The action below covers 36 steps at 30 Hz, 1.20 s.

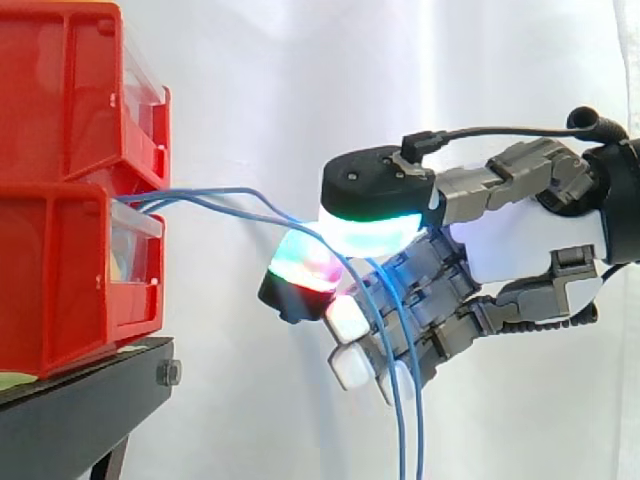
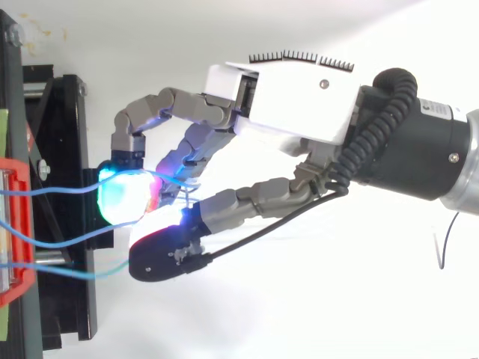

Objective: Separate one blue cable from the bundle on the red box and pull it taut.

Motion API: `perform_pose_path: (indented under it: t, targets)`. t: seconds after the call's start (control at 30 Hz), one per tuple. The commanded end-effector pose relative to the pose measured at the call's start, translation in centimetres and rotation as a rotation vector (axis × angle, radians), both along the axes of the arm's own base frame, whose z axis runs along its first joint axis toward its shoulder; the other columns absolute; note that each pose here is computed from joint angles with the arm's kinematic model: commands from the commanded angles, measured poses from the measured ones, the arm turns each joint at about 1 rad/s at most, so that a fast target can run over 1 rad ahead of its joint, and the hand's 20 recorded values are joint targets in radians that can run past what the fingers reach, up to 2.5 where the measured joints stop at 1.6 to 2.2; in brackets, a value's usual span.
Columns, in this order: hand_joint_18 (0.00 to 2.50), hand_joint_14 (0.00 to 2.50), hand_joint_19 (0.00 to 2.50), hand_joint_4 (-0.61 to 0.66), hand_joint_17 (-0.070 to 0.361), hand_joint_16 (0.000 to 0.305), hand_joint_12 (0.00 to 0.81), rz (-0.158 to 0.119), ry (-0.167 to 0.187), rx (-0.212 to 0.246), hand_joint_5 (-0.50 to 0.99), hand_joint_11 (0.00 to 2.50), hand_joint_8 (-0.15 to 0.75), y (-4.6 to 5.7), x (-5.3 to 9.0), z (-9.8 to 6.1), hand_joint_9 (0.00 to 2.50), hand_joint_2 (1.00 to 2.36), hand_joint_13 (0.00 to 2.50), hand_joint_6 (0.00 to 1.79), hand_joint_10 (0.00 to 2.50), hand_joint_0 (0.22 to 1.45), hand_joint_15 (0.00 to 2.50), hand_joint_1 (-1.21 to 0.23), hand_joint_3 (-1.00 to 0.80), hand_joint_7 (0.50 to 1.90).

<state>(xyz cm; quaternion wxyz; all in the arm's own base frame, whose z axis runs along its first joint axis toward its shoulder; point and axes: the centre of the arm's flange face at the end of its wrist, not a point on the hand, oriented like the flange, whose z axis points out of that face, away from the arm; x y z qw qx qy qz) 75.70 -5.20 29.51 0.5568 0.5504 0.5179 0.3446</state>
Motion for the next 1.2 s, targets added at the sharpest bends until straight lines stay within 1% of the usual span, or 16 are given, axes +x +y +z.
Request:
perform_pose_path:
  t: [0.0, 0.07, 0.13, 0.17, 0.2, 0.27, 0.4, 0.47, 0.5, 0.57, 0.73, 0.8, 0.83, 0.93, 1.0, 1.17]
  targets:
    - [0.76, 0.01, 0.47, 0.16, 0.106, 0.047, 0.364, 0.001, 0.0, 0.0, -0.14, 0.43, 0.316, 0.0, 0.0, 0.1, 0.93, 1.01, 0.87, 0.75, 0.01, 0.65, 0.37, -0.91, -0.41, 1.01]
    - [0.76, 0.01, 0.48, 0.16, 0.105, 0.047, 0.364, 0.002, 0.004, 0.0, -0.13, 0.43, 0.32, 0.0, -0.1, 0.0, 0.94, 1.0, 0.87, 0.76, 0.01, 0.61, 0.37, -0.85, -0.48, 1.0]
    - [0.79, 0.01, 0.51, 0.17, 0.107, 0.048, 0.376, 0.002, 0.012, -0.002, -0.11, 0.42, 0.344, 0.0, -0.1, 0.0, 1.02, 1.0, 0.93, 0.75, 0.01, 0.56, 0.38, -0.67, -0.5, 1.03]
    - [0.81, 0.01, 0.51, 0.16, 0.108, 0.048, 0.383, 0.002, 0.012, -0.002, -0.11, 0.42, 0.35, 0.0, -0.2, 0.1, 1.05, 1.0, 0.94, 0.75, 0.01, 0.56, 0.38, -0.64, -0.5, 1.03]
    - [0.82, 0.01, 0.52, 0.16, 0.108, 0.048, 0.386, 0.002, 0.012, -0.002, -0.1, 0.41, 0.354, 0.0, -0.2, 0.2, 1.09, 1.0, 0.98, 0.75, 0.01, 0.56, 0.38, -0.52, -0.5, 1.05]
    - [0.83, 0.01, 0.53, 0.15, 0.107, 0.047, 0.386, 0.001, 0.017, -0.004, -0.09, 0.42, 0.356, 0.0, -0.3, 0.1, 1.13, 1.0, 0.99, 0.74, 0.01, 0.58, 0.38, -0.46, -0.47, 1.06]
    - [0.83, 0.01, 0.52, 0.16, 0.106, 0.047, 0.389, -0.002, 0.035, -0.019, -0.1, 0.42, 0.355, -0.1, -0.6, 0.4, 1.1, 1.01, 0.99, 0.73, 0.01, 0.61, 0.39, -0.59, -0.37, 1.07]
    - [0.83, 0.01, 0.52, 0.16, 0.108, 0.048, 0.384, -0.001, 0.042, -0.021, -0.13, 0.41, 0.345, -0.1, -0.7, 0.4, 1.02, 1.01, 0.97, 0.76, 0.01, 0.61, 0.39, -0.68, -0.33, 1.01]
    - [0.81, 0.01, 0.51, 0.16, 0.109, 0.048, 0.386, -0.001, 0.042, -0.021, -0.15, 0.42, 0.338, -0.1, -0.7, 0.4, 0.98, 1.01, 0.95, 0.79, 0.01, 0.61, 0.39, -0.75, -0.29, 0.98]
    - [0.81, 0.01, 0.5, 0.15, 0.109, 0.048, 0.382, -0.001, 0.042, -0.021, -0.16, 0.44, 0.339, -0.1, -0.7, 0.4, 0.96, 1.01, 0.93, 0.81, 0.01, 0.62, 0.38, -0.79, -0.27, 0.99]
    - [0.77, 0.01, 0.46, 0.14, 0.109, 0.048, 0.375, -0.003, 0.035, -0.021, -0.18, 0.44, 0.315, -0.1, -0.6, 0.8, 0.82, 1.02, 0.85, 0.85, 0.01, 0.66, 0.37, -0.86, -0.24, 0.89]
    - [0.76, 0.01, 0.47, 0.15, 0.108, 0.048, 0.373, -0.003, 0.038, -0.021, -0.19, 0.43, 0.31, -0.2, -0.6, 0.8, 0.81, 1.02, 0.83, 0.85, 0.01, 0.66, 0.37, -0.87, -0.24, 0.89]
    - [0.75, 0.01, 0.49, 0.15, 0.108, 0.048, 0.374, -0.003, 0.04, -0.021, -0.18, 0.43, 0.312, -0.2, -0.7, 0.8, 0.82, 1.01, 0.83, 0.84, 0.01, 0.63, 0.36, -0.82, -0.27, 0.89]
    - [0.77, 0.01, 0.53, 0.14, 0.11, 0.049, 0.387, -0.002, 0.042, -0.025, -0.14, 0.42, 0.341, -0.2, -0.7, 0.8, 0.94, 1.01, 0.87, 0.81, 0.01, 0.58, 0.38, -0.67, -0.39, 0.99]
    - [0.77, 0.01, 0.52, 0.14, 0.11, 0.049, 0.389, -0.003, 0.042, -0.028, -0.13, 0.42, 0.342, -0.2, -0.7, 1.0, 0.95, 1.01, 0.88, 0.81, 0.01, 0.58, 0.37, -0.63, -0.4, 1.0]
    - [0.78, 0.01, 0.51, 0.14, 0.108, 0.048, 0.391, -0.025, 0.044, -0.04, -0.13, 0.43, 0.347, -0.4, -0.8, 1.0, 0.96, 1.01, 0.89, 0.81, 0.01, 0.6, 0.37, -0.69, -0.33, 1.04]
